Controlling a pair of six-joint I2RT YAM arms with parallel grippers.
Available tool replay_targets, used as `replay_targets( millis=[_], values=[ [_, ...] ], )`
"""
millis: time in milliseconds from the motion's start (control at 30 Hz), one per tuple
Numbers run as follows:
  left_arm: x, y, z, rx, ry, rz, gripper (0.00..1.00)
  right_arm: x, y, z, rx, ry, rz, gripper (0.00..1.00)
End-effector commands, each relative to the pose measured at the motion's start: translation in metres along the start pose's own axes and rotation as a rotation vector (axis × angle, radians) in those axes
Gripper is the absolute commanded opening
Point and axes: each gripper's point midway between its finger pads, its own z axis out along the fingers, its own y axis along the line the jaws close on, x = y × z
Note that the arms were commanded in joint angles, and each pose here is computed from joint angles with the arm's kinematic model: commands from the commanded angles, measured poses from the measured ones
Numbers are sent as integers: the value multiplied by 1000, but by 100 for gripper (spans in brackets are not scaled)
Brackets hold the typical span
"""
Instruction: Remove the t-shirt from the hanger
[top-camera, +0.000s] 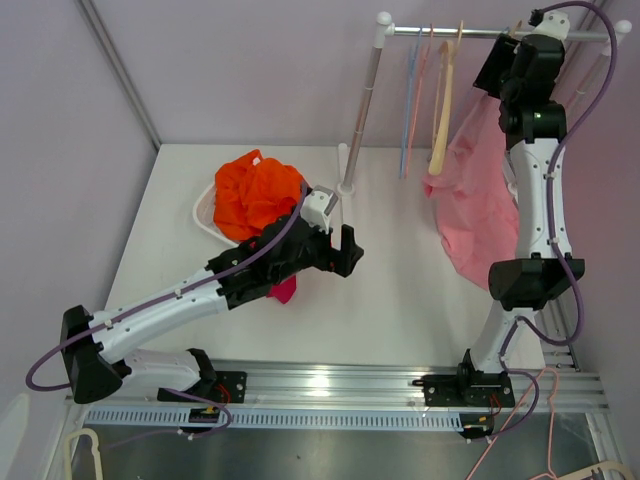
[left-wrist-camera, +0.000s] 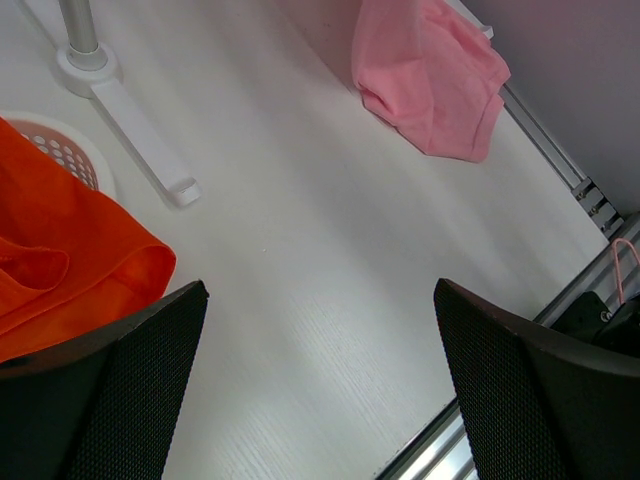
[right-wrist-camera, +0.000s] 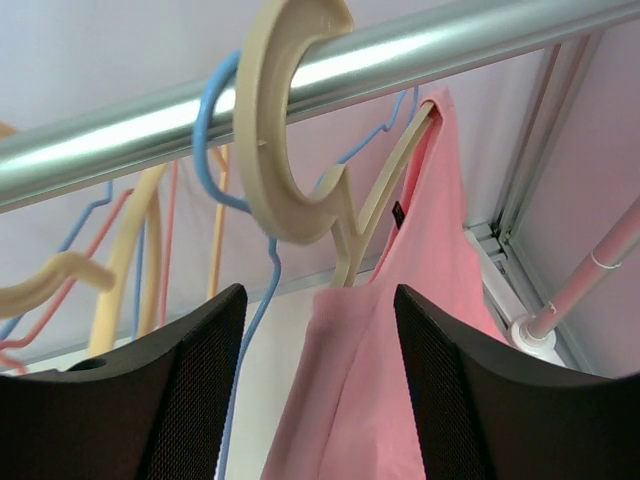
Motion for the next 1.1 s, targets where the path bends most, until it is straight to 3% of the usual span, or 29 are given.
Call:
replay_targets(
  millis=[0,1067],
  values=[
    [-18,-7,-11,25,-71,-32,99,-26,7,-31,-61,-44,34,65],
    [-21,-3,-6,-3,-78,-6,99,-19,-20,18,41,-70,31,66]
  ],
)
